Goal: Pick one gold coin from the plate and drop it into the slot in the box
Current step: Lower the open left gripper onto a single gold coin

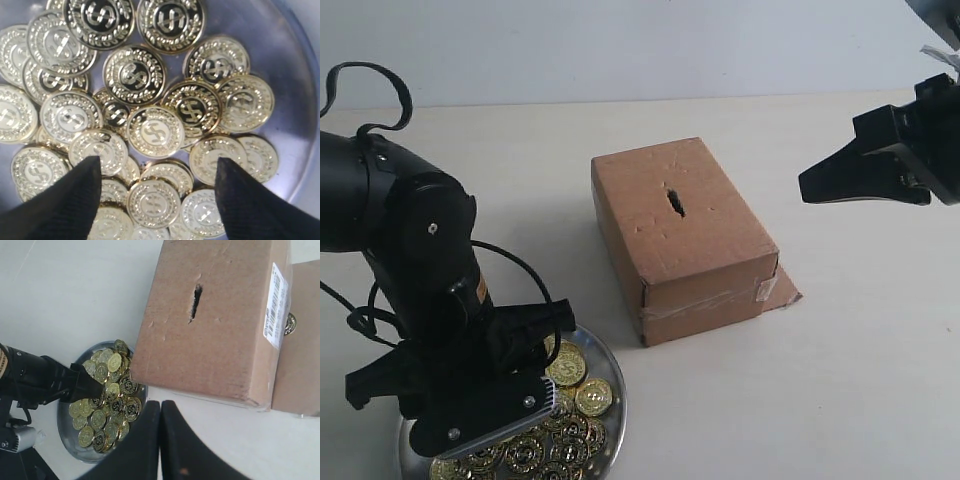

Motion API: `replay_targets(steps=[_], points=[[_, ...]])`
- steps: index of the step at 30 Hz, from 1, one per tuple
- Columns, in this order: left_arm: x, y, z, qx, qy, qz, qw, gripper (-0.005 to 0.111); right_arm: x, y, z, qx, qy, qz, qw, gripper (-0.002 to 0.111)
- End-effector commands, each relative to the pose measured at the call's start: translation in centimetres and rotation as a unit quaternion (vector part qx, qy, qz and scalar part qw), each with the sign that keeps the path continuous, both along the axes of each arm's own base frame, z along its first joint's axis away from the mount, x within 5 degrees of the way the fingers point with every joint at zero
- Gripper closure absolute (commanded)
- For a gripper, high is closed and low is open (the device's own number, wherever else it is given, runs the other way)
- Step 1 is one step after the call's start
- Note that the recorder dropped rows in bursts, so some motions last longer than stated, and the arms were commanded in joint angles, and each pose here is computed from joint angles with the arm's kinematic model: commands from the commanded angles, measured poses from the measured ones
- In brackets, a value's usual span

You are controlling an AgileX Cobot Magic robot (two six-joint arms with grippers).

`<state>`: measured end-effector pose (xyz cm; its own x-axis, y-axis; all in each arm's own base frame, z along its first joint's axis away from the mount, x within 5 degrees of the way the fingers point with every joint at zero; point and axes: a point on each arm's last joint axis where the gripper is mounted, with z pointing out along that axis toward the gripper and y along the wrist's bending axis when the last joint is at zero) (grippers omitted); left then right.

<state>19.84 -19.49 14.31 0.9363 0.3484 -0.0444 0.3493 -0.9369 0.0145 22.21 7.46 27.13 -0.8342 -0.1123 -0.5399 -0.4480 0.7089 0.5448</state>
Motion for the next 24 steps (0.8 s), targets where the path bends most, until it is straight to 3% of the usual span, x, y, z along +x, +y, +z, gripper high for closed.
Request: replay_targets(steps=[1, 18, 24], points=[[-0.1, -0.2, -0.4, -0.001, -0.002, -0.016, 1.0, 0.043, -0.1, 0.1, -0.1, 0.004, -0.001, 0.001, 1.0, 0.108], [0.2, -0.4, -1.5, 0.003, 0.001, -0.017, 1.0, 0.043, -0.1, 0.1, 0.0, 0.005, -0.001, 0.0, 1.0, 0.108], [-1.2, -1.5, -1.9, 0.012, 0.01, -0.048, 0.999, 0.044, -0.1, 0.1, 0.0, 0.005, -0.001, 0.0, 1.0, 0.108]])
